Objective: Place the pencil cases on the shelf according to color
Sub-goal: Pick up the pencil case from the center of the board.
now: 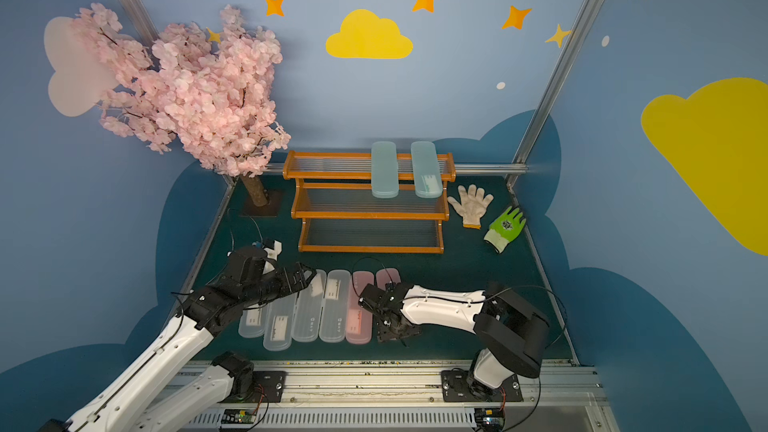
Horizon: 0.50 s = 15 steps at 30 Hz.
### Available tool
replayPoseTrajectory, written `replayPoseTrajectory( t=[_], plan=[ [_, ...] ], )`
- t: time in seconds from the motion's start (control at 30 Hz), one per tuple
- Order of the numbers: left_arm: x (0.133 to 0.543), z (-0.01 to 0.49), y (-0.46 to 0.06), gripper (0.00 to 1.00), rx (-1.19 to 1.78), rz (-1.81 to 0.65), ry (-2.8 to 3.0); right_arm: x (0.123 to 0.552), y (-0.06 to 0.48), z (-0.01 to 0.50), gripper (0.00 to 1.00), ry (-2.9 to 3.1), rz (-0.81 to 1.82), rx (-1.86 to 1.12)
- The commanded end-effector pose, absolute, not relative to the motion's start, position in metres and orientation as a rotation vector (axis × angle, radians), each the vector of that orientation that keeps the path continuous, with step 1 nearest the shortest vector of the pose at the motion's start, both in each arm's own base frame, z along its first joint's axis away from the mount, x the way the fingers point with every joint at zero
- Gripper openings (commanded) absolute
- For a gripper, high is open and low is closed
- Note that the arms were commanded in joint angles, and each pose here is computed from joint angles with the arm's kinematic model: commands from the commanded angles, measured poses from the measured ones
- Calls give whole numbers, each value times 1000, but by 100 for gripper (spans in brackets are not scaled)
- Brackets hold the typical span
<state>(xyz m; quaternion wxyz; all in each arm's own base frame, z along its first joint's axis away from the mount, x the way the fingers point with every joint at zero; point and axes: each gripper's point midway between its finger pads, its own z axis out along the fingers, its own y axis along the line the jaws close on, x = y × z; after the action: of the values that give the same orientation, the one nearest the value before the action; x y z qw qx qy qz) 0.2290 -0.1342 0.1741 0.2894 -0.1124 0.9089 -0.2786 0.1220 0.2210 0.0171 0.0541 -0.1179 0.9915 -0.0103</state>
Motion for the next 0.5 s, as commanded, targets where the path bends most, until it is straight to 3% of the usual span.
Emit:
replayPoseTrajectory(
  t=[0.0,0.23,0.47],
  plan=[
    [233,196,-127,100,-269,-696,2355,124,196,36,59,2942,-157,-327],
    [244,232,-104,100,-269,-544,2263,129,196,99,59,2852,-156,-319],
    [262,247,-90,100,-307,-497,2225,148,248,151,58,2761,-13,-365]
  ],
)
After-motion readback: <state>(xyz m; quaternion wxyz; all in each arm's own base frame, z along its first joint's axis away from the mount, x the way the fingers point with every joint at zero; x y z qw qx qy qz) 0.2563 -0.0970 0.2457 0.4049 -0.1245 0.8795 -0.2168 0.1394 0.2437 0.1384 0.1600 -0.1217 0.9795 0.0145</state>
